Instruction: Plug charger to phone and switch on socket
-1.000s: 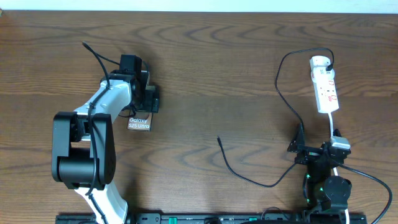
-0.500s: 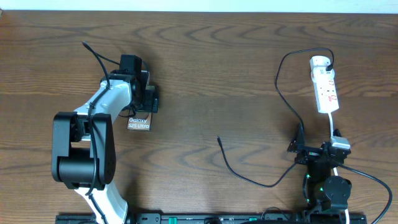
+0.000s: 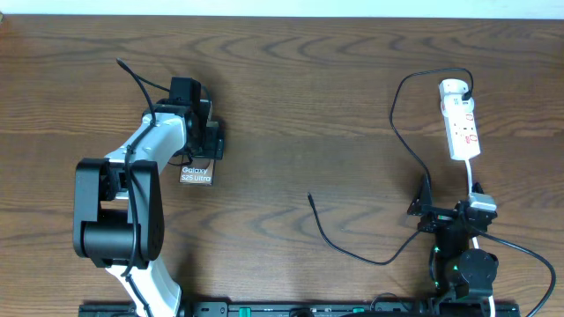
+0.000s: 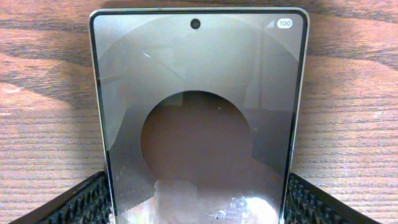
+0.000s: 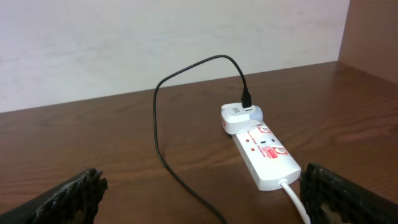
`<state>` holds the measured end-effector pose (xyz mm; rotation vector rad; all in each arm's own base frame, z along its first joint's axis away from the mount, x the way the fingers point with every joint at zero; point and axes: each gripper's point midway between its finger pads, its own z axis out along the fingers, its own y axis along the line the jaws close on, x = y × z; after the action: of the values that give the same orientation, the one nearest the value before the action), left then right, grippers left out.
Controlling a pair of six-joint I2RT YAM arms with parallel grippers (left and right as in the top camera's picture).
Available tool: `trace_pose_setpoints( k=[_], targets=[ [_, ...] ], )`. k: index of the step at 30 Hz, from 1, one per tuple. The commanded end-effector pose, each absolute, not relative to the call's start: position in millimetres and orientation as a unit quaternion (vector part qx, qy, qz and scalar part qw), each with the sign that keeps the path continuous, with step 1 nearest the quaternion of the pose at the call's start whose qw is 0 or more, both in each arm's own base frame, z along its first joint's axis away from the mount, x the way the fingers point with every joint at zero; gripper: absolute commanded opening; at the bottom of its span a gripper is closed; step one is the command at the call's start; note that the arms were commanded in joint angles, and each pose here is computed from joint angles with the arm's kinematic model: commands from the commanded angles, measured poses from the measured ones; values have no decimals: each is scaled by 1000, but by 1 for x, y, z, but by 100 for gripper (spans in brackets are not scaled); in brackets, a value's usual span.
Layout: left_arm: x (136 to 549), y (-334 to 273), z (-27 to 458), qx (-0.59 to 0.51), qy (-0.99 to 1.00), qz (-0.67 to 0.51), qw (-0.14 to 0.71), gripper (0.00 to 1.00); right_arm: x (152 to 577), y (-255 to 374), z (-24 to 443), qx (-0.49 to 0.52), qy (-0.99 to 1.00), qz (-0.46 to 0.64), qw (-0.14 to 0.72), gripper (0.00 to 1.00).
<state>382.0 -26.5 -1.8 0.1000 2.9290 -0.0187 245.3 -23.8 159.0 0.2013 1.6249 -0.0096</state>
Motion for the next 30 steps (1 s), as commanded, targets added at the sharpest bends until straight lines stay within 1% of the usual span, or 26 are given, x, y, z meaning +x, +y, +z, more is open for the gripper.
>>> trace_pose_setpoints(
  k=[1, 5, 20, 23, 30],
  targets=[
    [368, -23, -17, 35, 996, -2, 79, 82, 245, -25, 158, 87, 725, -8, 683, 99],
    [368, -23, -17, 35, 996, -2, 79, 79, 245, -25, 158, 87, 725, -8, 683, 99],
    [369, -23, -17, 35, 996, -2, 80, 78, 245, -25, 158, 87, 725, -8, 683, 99],
    [369, -23, -17, 35, 996, -2, 80, 73, 245, -25, 158, 87, 725, -8, 683, 99],
    [369, -23, -17, 35, 996, -2, 80, 71, 245, -25, 158, 87, 725, -8, 683, 99]
  ],
)
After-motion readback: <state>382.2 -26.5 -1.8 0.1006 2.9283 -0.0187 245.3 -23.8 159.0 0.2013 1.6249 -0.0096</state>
